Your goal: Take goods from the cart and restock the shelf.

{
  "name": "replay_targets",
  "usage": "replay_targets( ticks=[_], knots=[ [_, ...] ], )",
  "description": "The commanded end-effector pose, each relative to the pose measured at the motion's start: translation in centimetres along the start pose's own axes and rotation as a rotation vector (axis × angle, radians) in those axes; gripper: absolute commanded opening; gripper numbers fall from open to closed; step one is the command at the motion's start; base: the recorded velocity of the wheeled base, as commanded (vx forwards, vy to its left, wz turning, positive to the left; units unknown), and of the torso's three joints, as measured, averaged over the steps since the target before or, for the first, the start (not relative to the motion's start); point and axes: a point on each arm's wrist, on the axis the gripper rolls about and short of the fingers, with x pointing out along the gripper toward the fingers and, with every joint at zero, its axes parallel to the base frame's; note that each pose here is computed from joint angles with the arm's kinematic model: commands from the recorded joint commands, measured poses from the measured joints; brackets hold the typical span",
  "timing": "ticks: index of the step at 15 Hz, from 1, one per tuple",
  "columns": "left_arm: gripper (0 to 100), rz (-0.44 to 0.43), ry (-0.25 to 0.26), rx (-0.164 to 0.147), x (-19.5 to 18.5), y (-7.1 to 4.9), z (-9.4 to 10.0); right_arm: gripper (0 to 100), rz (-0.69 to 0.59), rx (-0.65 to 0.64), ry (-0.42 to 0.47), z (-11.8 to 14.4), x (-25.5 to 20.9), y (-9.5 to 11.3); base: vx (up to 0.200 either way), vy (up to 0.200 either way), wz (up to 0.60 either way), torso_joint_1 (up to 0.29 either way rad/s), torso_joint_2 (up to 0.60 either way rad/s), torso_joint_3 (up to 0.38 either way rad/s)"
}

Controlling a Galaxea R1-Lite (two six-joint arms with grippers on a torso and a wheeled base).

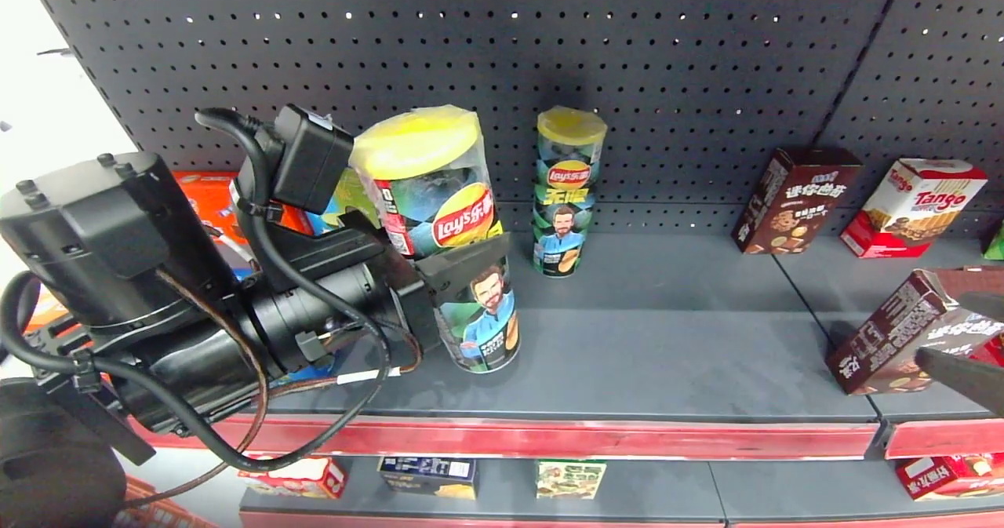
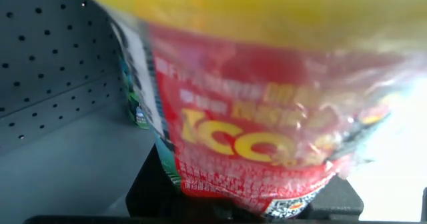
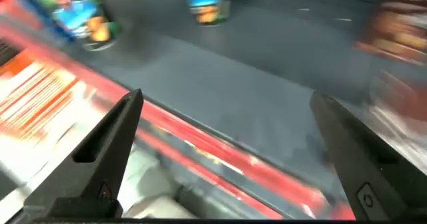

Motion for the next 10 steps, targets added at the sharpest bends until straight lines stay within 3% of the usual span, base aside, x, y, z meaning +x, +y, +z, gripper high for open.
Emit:
replay_targets(
  ticks=[1,7,10],
  knots=[
    [0,0.0,-0.001,0.0,-0.2,-0.1,0.1,100,0.097,-0.013,0.068,1.9,4.8,0.6,0.0,0.0,0.0,0.0,0.0,0.0],
    [0,0.0,-0.013,0.004,-0.5,-0.2,0.5,100,0.192,-0.025,0.134,2.9,10.1,2.2,0.0,0.0,0.0,0.0,0.0,0.0],
    [0,-0.006,0.01,-0.005,-0.9,0.0,0.7,100,0.203,-0.053,0.16,3.5,14.1,2.6,0.0,0.0,0.0,0.0,0.0,0.0]
  ],
)
